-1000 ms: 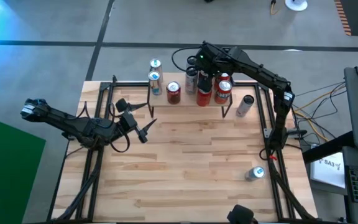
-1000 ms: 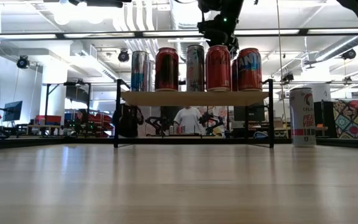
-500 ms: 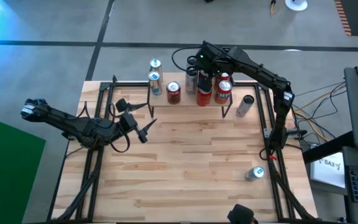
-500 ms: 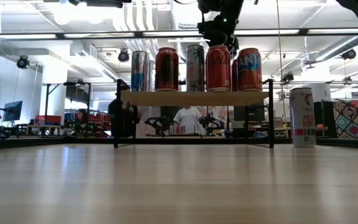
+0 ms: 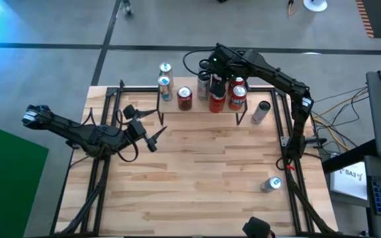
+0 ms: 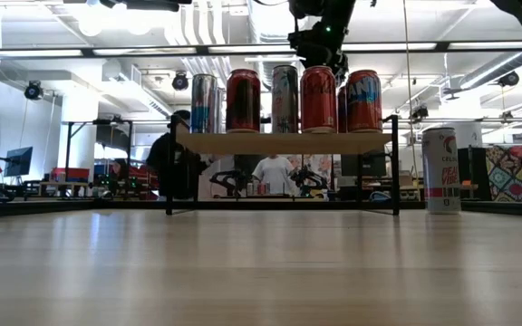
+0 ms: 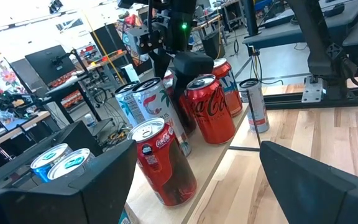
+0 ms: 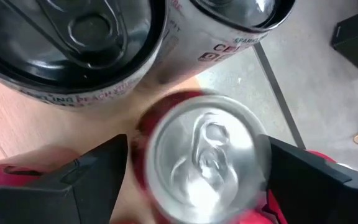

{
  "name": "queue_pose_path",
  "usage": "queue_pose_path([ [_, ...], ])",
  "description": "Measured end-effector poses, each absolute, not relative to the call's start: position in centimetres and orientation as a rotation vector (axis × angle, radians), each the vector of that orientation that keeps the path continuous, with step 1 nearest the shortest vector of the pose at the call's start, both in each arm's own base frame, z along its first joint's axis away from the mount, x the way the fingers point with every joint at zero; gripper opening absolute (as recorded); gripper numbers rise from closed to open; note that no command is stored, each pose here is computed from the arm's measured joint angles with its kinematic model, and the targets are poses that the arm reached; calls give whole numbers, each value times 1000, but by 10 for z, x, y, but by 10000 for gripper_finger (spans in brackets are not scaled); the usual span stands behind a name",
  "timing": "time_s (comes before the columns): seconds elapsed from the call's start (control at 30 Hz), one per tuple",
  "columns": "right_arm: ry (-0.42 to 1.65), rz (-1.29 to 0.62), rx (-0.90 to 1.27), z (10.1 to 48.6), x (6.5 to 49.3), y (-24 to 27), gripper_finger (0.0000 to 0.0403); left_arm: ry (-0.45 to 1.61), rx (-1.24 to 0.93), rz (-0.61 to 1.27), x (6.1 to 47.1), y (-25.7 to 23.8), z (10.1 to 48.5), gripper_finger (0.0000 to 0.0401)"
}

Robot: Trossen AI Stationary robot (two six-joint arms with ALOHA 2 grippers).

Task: Place canned beverage on shelf
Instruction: Put the red soda can on the shelf, then adjust the red black soda can from the shelf

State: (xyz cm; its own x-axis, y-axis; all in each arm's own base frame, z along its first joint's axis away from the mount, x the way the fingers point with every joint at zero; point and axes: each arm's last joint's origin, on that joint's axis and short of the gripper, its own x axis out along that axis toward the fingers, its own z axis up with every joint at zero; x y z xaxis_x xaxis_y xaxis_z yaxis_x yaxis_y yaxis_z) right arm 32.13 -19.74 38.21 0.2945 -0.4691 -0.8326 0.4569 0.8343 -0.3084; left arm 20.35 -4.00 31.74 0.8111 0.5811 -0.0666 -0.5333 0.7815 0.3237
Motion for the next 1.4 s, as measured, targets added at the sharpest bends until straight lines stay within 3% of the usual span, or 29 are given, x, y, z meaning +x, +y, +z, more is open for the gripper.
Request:
queue_pose_path([
  [0.67,1110,-620,-16,384,321,-197,345,166,298,604,204,-40,317,325],
  [1.4,973,-625,-16,430,316,-172,343,164,291,605,204,-40,317,325],
])
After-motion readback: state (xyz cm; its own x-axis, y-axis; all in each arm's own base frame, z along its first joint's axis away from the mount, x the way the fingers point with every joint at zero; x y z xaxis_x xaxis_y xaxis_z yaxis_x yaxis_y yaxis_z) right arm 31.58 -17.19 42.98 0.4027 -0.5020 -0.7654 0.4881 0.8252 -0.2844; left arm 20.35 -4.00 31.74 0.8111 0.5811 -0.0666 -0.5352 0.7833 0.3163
